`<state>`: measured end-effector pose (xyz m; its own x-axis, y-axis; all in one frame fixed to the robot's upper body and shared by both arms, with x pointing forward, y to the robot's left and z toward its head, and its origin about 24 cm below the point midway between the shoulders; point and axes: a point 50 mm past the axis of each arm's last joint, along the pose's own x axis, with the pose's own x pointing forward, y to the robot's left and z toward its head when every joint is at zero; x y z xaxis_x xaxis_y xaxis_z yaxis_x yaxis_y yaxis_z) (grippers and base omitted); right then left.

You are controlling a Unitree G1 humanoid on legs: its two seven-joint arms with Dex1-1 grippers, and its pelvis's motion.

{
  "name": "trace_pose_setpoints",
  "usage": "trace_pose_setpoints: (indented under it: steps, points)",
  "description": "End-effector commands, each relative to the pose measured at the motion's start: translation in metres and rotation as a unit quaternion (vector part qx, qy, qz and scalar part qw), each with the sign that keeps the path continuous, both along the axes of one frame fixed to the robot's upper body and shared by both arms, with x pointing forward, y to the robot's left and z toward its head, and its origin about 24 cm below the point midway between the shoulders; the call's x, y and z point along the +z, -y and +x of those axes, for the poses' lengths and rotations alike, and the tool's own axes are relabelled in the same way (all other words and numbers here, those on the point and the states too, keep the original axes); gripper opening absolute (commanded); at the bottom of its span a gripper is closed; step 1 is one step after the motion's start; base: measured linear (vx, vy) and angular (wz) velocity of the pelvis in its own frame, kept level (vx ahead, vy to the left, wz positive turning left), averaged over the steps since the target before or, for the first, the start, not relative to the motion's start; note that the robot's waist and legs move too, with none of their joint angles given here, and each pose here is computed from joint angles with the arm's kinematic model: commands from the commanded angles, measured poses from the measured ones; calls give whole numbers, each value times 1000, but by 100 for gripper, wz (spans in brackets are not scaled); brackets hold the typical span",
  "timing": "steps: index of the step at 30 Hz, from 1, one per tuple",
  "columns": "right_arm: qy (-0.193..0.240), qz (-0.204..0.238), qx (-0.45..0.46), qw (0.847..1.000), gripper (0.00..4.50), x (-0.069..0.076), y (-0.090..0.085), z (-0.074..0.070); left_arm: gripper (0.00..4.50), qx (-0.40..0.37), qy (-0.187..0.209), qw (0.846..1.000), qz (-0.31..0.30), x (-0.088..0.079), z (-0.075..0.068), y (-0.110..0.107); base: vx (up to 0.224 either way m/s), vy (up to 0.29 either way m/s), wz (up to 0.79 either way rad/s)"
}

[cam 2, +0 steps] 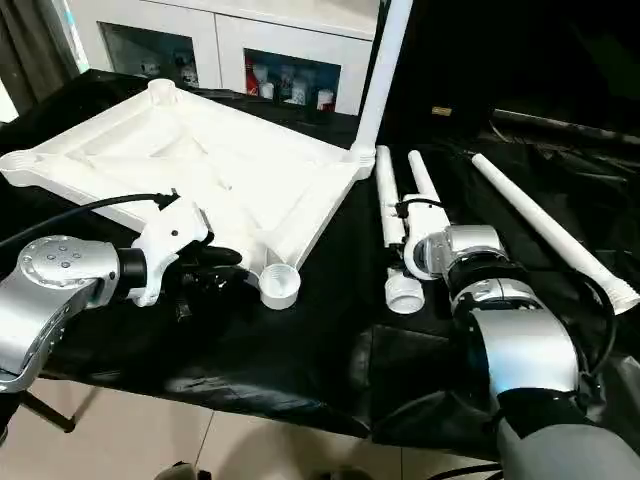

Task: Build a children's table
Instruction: Pick table leg

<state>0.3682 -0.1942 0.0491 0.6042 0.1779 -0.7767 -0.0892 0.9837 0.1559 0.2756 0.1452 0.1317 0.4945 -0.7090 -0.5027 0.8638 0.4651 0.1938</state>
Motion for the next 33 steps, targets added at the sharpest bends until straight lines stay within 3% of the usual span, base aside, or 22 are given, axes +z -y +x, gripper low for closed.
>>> trace_pose_setpoints:
  steps: [1,7,8,11,14,16,18,22,23,25,27,28,30,31,32,33]
  points:
    - [-18,13,-24,999,205,-8,7,-6,130,16,25,1000,4,5,6,2,0,0,0]
    - [-12,24,-39,999,194,-5,11,-5,130,61,44,997,-10,8,18,4,0,0,0]
    - [-2,42,-58,997,191,-1,15,-4,159,87,68,993,-47,14,27,10,0,0,0]
    - [7,55,-71,996,191,2,18,-2,166,95,83,989,-75,18,31,14,0,0,0]
    - [48,82,-106,990,190,10,27,1,207,106,105,980,-133,22,37,22,0,0,0]
    - [70,87,-121,986,189,12,31,1,208,123,108,976,-142,22,41,23,0,0,0]
    - [85,99,-137,982,189,13,33,1,230,143,141,969,-147,23,44,25,0,0,0]
    - [101,126,-155,975,189,10,32,-3,270,120,151,970,-150,19,45,33,0,0,0]
    - [117,128,-148,974,189,10,30,-4,286,118,138,973,-144,17,45,36,0,0,0]
    - [200,128,-140,961,189,21,30,-2,301,103,106,976,-162,17,45,41,0,0,0]
    - [279,149,-139,938,189,37,30,-1,306,103,96,973,-183,20,47,43,0,0,0]
    - [343,172,-139,913,189,52,31,-2,317,110,91,969,-204,23,50,44,0,0,0]
    - [420,241,-127,866,189,76,29,-9,344,116,60,954,-271,30,54,47,0,0,0]
    - [420,241,-127,866,189,76,29,-9,345,116,60,954,-271,30,54,47,0,0,0]
    - [458,292,-117,832,189,88,27,-17,353,120,26,936,-330,36,56,49,0,0,0]
    - [467,308,-117,821,189,90,27,-20,353,122,18,931,-343,37,57,50,0,0,0]
